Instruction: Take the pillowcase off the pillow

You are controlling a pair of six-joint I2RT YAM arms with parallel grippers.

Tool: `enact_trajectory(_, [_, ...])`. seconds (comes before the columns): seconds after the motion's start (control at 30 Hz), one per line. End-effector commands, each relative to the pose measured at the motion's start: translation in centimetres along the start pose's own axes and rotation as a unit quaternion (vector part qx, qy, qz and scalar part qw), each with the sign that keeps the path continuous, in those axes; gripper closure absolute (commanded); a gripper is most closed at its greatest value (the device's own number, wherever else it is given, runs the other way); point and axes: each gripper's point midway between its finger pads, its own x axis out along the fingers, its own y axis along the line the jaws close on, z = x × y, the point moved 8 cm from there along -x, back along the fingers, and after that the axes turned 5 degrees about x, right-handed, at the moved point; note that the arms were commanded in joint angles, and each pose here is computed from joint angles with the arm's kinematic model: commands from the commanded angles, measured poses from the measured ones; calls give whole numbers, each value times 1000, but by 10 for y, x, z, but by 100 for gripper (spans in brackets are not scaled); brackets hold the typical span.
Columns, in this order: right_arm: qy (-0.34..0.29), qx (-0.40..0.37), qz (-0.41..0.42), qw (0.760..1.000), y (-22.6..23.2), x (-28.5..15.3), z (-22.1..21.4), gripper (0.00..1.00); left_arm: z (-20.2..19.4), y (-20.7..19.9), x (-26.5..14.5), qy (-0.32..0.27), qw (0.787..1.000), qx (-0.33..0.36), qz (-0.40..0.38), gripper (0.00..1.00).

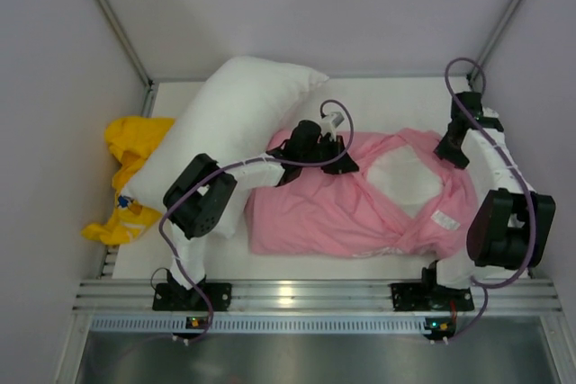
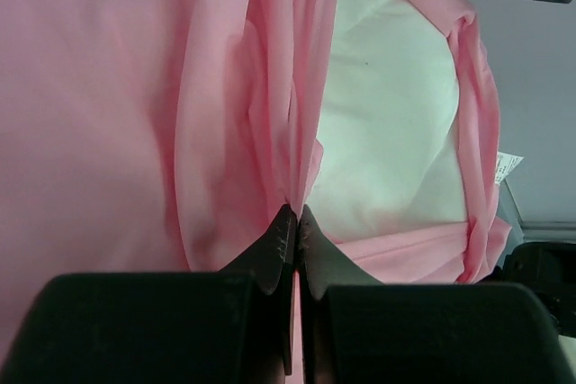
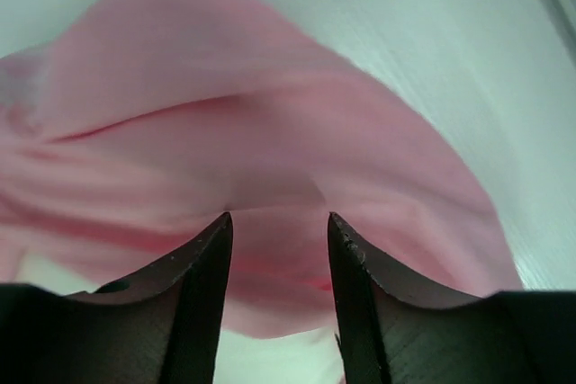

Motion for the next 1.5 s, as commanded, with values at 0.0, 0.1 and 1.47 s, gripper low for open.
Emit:
enact_trajectory(0.0, [-63,-70,142,985,40,-36,-1,55,16,-20,-9,-25,999,19,-43,100])
enact_trajectory(0.1, [-96,-119,207,966,60,-69,-20,48,18,-23,-9,-26,998,21,-48,100])
enact_trajectory(1.47, [-97,-56,-55,992,40,42,28,100,21,-29,-14,-26,998,28,-44,100])
